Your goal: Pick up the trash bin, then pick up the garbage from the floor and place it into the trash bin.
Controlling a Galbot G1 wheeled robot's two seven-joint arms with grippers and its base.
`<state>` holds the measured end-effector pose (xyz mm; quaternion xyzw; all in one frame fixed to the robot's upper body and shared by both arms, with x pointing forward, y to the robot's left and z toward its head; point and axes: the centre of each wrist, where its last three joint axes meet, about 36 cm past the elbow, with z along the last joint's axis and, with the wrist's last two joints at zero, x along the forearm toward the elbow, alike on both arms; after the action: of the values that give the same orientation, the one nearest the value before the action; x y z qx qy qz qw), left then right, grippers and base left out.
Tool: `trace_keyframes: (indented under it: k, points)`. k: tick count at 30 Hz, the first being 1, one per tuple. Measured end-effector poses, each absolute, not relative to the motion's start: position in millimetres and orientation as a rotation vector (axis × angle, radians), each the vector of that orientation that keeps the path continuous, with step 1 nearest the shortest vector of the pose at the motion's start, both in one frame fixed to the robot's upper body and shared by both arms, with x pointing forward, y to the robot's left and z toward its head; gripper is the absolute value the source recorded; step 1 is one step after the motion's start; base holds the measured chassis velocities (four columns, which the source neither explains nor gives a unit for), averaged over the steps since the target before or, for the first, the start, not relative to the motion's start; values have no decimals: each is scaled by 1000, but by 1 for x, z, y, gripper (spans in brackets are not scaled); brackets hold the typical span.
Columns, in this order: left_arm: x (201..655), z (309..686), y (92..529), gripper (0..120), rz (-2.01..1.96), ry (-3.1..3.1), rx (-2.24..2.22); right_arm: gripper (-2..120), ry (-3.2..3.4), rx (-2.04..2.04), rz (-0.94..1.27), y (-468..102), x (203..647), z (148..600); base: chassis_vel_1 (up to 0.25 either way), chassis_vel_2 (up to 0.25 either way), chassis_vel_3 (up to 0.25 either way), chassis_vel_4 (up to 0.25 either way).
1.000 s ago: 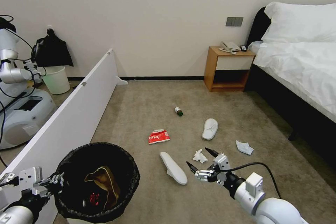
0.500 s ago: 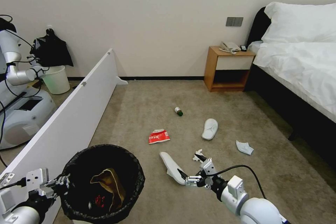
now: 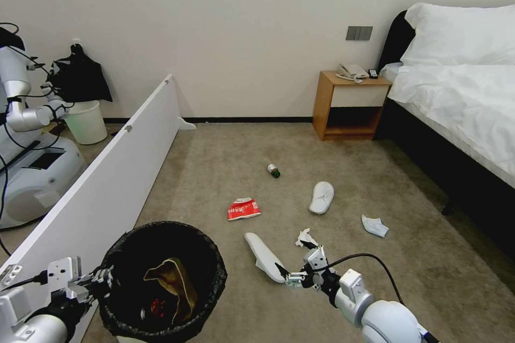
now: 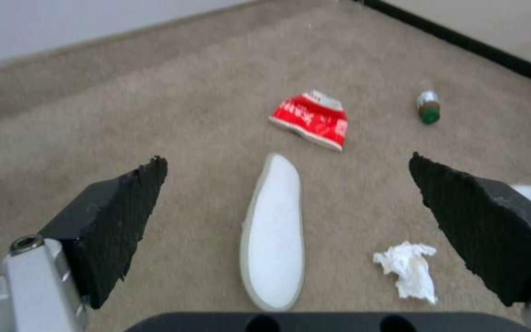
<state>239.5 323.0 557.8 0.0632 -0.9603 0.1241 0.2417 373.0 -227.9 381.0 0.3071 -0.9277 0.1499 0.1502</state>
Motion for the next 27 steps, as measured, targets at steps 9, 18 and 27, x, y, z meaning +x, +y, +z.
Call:
trace_keyframes:
  k: [9, 18, 27]
  points:
    - [240, 558, 323, 6, 333, -2625, 168, 100, -2648, 867, 453, -220, 379, 371, 0, 0, 0, 0]
    - [240, 557, 322, 6, 335, -2622, 166, 100, -2649, 853, 449, -209, 396, 361, 0, 0, 0, 0]
    - [240, 557, 322, 6, 334, -2622, 168, 100, -2620, 827, 478, -193, 415, 331, 0, 0, 0, 0]
